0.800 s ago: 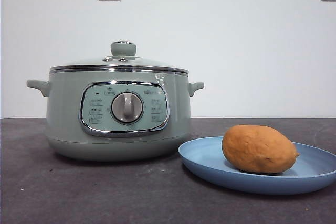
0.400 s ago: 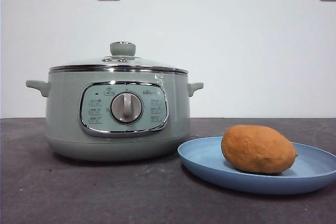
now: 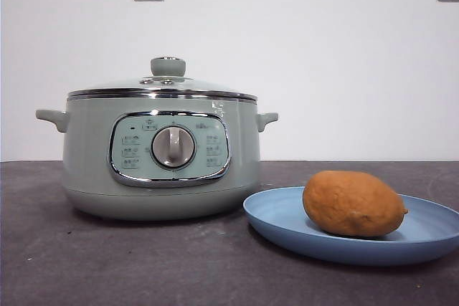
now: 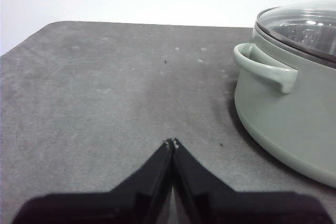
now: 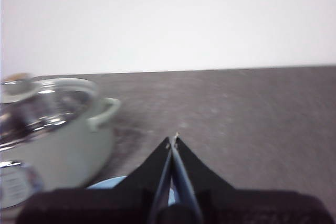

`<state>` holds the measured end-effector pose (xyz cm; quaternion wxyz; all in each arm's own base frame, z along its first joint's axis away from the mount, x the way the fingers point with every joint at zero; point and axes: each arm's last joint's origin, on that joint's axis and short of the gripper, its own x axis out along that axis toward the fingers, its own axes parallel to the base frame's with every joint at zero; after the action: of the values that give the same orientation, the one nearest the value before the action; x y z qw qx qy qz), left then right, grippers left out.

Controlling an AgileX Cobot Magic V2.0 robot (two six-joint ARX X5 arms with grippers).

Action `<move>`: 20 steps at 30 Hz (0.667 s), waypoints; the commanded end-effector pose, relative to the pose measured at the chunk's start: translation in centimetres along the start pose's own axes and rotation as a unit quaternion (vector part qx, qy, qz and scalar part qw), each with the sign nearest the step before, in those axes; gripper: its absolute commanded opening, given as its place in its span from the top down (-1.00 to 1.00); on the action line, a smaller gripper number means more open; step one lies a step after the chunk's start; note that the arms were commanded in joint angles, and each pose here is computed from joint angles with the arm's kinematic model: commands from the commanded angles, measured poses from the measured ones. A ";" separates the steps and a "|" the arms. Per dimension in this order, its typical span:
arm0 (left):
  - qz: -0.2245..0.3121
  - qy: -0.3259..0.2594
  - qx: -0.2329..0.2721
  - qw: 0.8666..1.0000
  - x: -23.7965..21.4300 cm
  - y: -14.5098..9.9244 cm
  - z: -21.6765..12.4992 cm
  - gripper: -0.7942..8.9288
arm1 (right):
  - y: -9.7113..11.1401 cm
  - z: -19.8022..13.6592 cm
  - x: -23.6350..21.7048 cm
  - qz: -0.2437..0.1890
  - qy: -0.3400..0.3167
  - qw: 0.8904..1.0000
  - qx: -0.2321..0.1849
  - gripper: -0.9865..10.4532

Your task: Take the potato out from the steamer,put the potato on the plate,close the lid

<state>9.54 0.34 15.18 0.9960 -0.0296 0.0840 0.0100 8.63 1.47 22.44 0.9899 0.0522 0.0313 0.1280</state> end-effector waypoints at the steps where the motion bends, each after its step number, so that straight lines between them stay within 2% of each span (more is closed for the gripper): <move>1: 0.002 0.005 -0.002 1.000 0.1 0.1 -0.5 0.84 | -0.5 -2.1 0.3 -0.036 0.000 0.999 0.037 0.83; 3: 0.002 0.005 -0.002 1.000 0.1 0.1 -0.5 0.84 | -0.7 -3.2 0.5 -0.048 0.000 0.998 0.041 0.83; 9: 0.002 0.005 -0.002 1.000 0.1 0.1 -0.5 0.84 | -1.0 -5.4 0.8 -0.050 0.016 0.998 0.043 0.83; 20: 0.002 0.005 -0.002 1.000 0.1 0.1 -0.5 0.84 | -1.2 -7.5 1.2 -0.054 0.055 0.996 0.045 0.83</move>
<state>9.54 0.34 15.17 0.9960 -0.0296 0.0842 0.0100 9.44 1.32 15.30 0.9893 0.0843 0.0901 0.0782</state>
